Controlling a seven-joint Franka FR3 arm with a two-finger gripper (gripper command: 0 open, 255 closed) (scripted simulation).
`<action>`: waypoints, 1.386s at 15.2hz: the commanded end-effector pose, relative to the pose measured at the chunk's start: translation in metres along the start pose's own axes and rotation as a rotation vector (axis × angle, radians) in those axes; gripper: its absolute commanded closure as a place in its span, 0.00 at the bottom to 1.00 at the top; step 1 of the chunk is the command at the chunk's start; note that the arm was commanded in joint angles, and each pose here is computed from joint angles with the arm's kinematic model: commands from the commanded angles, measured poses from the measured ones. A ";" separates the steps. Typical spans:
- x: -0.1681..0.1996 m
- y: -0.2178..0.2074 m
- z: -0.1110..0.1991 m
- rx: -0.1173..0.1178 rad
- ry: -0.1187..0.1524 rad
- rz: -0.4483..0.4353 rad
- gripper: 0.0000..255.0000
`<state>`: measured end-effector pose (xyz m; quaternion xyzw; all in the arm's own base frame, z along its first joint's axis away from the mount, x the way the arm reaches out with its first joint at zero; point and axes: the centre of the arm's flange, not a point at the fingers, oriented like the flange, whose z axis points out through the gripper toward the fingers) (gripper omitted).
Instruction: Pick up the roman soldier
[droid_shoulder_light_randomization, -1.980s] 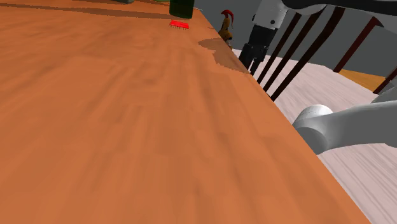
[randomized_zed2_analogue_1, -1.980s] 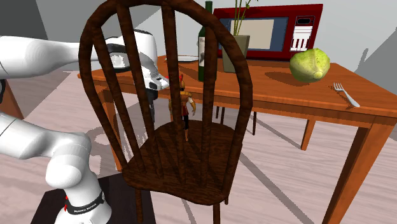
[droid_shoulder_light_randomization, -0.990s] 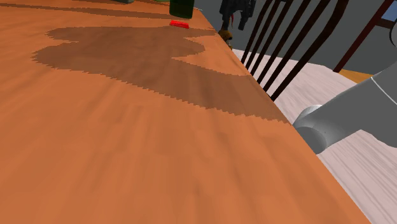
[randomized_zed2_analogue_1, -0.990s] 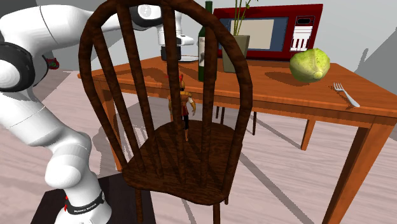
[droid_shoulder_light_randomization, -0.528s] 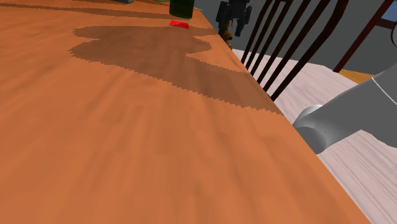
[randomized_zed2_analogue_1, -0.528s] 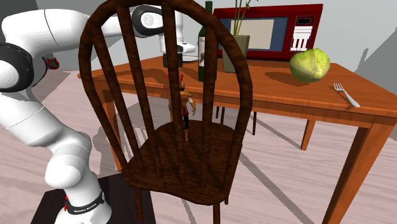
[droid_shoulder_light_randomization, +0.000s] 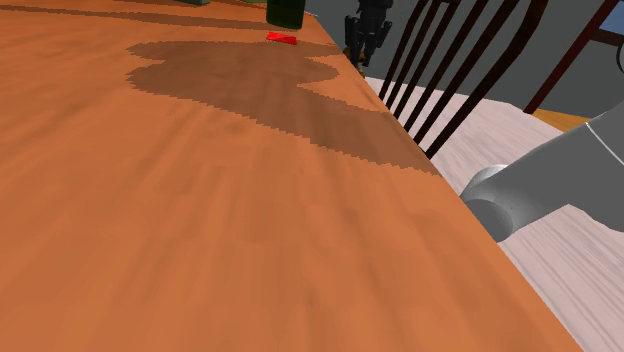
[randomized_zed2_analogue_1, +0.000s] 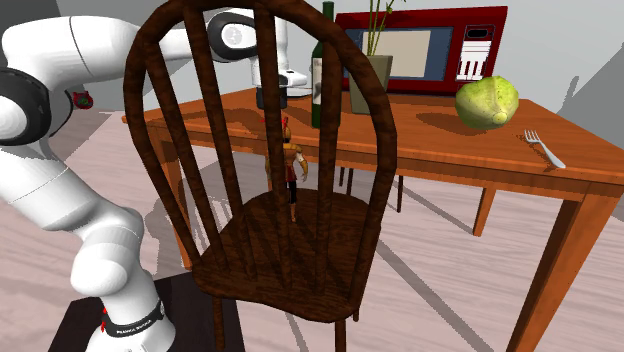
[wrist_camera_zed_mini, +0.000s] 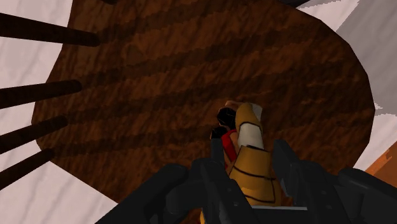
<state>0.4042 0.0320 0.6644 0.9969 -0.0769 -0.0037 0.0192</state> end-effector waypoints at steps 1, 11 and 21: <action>0.000 0.000 0.001 0.000 -0.001 0.000 1.00; 0.000 0.001 -0.037 0.000 -0.001 0.000 1.00; 0.000 0.003 -0.080 0.000 -0.001 0.000 1.00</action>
